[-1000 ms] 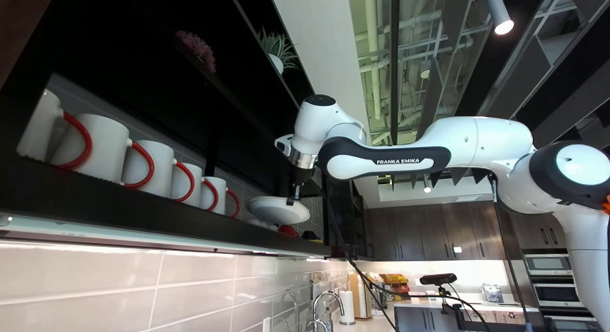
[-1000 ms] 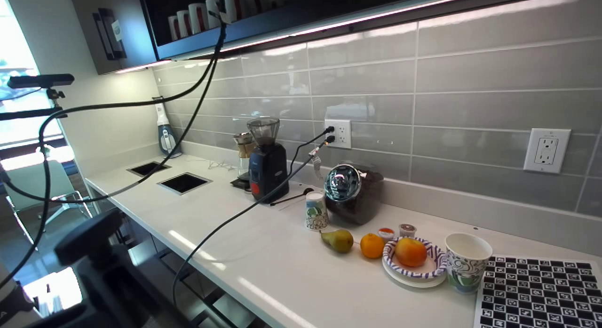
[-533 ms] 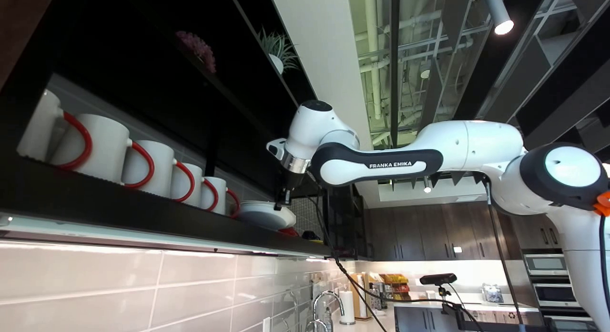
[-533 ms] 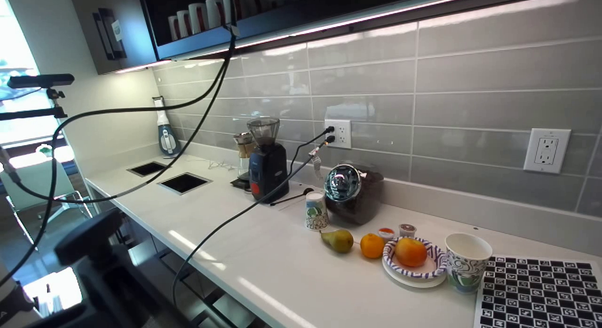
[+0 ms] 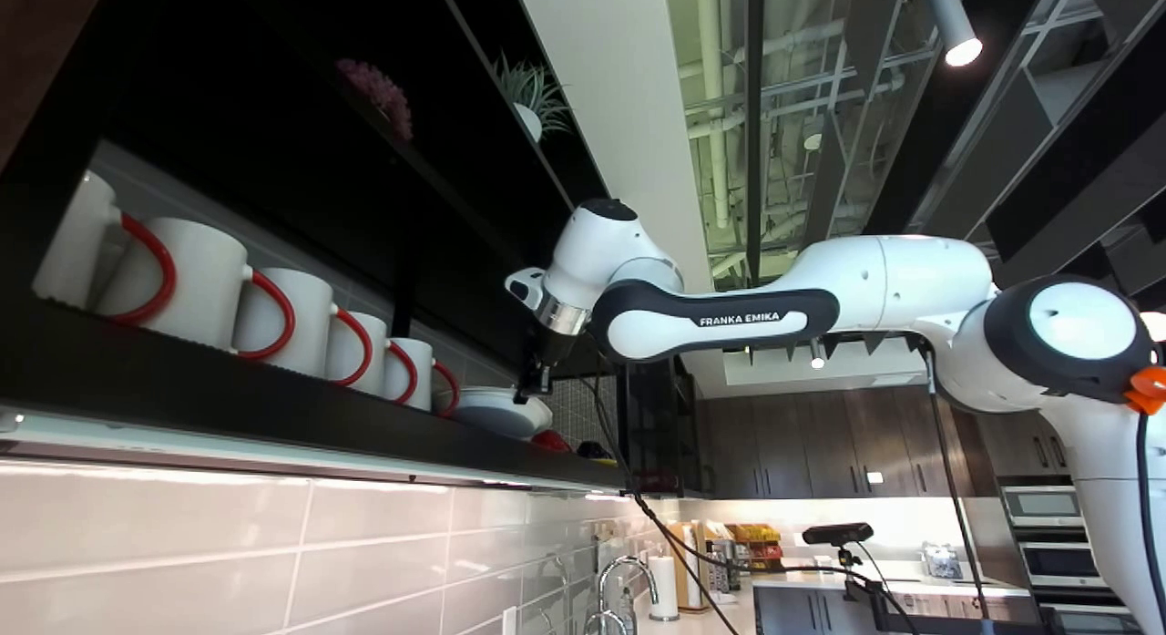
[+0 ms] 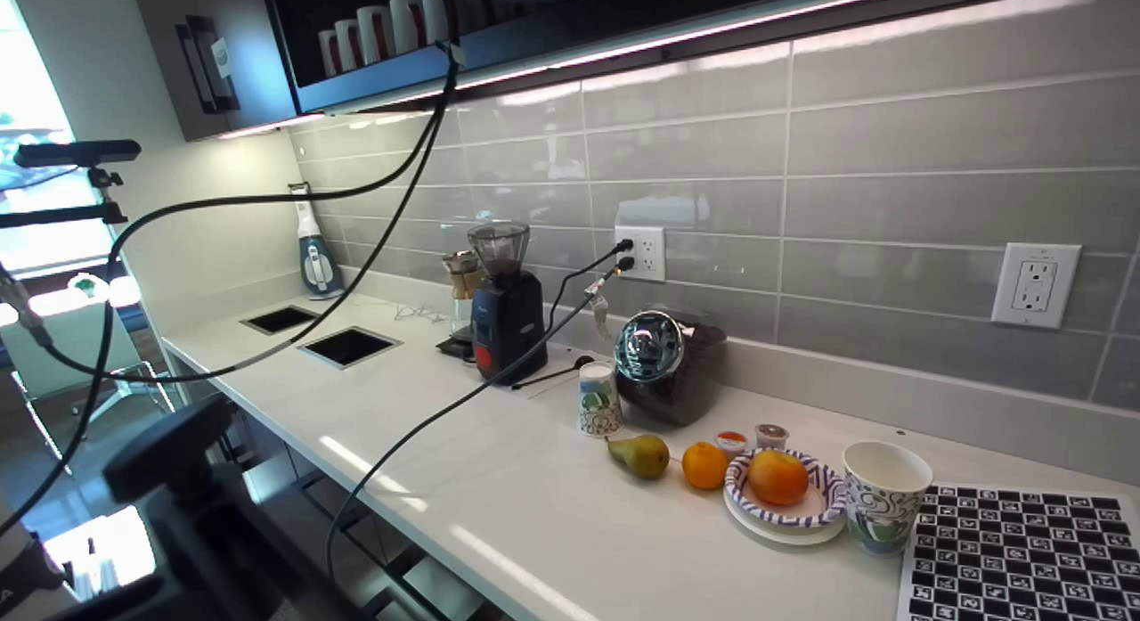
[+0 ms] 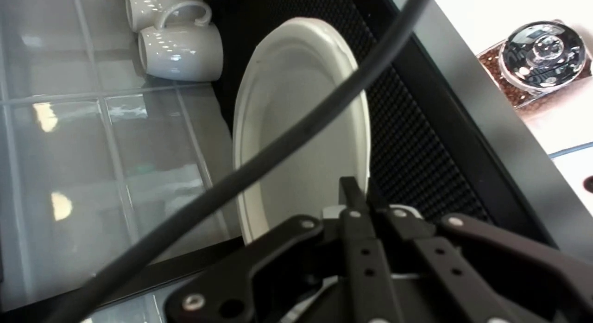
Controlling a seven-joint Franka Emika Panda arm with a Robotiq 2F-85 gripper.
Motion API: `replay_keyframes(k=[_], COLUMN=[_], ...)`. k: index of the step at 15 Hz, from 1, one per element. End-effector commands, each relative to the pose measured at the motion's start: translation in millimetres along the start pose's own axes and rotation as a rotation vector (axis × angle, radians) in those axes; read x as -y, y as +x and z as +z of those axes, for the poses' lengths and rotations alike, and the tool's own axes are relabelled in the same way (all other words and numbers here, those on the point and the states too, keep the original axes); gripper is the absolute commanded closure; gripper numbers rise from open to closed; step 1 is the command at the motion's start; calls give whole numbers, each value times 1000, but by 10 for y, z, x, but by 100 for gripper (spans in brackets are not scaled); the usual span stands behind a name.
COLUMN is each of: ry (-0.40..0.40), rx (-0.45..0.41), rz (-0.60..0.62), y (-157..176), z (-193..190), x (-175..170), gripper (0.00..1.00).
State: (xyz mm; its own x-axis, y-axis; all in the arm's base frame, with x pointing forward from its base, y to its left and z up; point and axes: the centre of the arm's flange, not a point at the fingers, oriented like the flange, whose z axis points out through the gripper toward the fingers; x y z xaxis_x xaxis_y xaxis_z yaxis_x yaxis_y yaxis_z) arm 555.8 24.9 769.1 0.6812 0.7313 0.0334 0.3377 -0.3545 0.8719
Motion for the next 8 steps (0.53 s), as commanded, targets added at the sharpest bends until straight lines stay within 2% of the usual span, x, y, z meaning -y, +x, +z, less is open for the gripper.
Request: replay_keyframes(k=[1, 5, 7, 8], ry=[-1, 0, -9, -7], rx=[-26, -1, 13, 15], rz=[-35, -27, -21, -19], y=[-25, -19, -7, -6], z=[71, 130, 157, 167], x=[-76, -40, -30, -28], gripper=[99, 99, 70, 65])
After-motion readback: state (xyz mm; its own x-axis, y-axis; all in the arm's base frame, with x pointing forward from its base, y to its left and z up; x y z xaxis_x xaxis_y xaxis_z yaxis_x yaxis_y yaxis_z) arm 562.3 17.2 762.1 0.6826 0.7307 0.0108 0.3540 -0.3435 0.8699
